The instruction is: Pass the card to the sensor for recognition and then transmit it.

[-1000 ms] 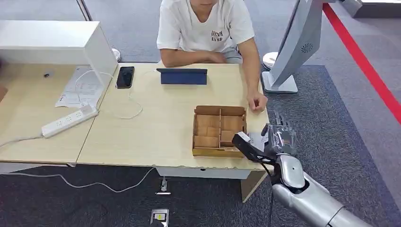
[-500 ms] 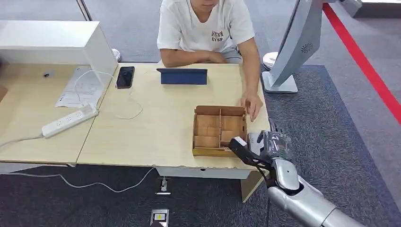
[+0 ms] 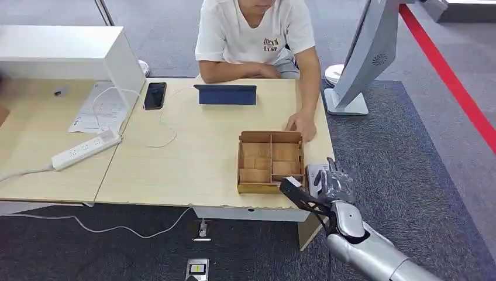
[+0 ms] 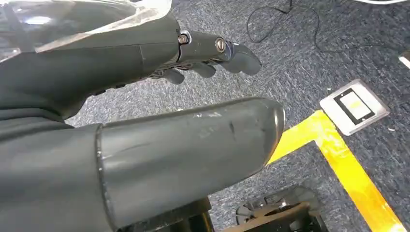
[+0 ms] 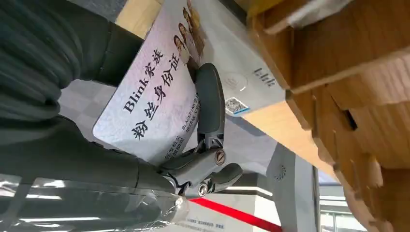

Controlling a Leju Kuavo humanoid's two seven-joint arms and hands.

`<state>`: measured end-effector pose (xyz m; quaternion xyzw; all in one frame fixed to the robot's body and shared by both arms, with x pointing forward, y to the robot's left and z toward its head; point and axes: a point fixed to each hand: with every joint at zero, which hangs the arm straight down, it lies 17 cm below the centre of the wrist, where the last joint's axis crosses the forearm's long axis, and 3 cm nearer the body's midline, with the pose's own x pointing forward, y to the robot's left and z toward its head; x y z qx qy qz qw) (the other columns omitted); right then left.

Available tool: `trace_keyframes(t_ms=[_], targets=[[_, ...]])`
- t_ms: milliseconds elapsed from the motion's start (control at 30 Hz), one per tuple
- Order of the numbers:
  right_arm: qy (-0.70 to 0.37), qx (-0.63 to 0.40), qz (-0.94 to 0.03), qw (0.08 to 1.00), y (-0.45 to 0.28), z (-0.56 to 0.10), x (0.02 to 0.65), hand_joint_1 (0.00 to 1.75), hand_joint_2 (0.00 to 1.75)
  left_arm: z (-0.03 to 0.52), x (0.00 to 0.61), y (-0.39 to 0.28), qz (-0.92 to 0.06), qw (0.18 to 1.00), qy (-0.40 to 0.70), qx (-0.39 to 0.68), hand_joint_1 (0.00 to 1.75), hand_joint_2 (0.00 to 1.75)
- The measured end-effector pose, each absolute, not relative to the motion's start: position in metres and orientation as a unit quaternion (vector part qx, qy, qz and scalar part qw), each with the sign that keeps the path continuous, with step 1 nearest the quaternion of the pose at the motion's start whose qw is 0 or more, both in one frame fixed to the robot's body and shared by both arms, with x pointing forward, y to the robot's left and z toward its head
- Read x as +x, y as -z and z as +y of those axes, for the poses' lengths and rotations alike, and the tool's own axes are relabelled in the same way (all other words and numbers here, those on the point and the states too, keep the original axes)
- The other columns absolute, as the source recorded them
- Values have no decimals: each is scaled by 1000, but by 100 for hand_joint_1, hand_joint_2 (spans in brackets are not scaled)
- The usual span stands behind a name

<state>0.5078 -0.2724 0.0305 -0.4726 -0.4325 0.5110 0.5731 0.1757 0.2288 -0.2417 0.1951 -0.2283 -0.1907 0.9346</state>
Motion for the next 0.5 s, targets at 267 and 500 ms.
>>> trace_keyframes(t_ms=[267, 500], targets=[[-503, -474, -424, 585, -22, -281, 504, 175, 175, 228, 178, 240, -238, 932, 191, 197, 0, 0], [-501, -475, -415, 592, -17, -286, 502, 175, 175, 225, 180, 239, -246, 930, 194, 195, 0, 0]])
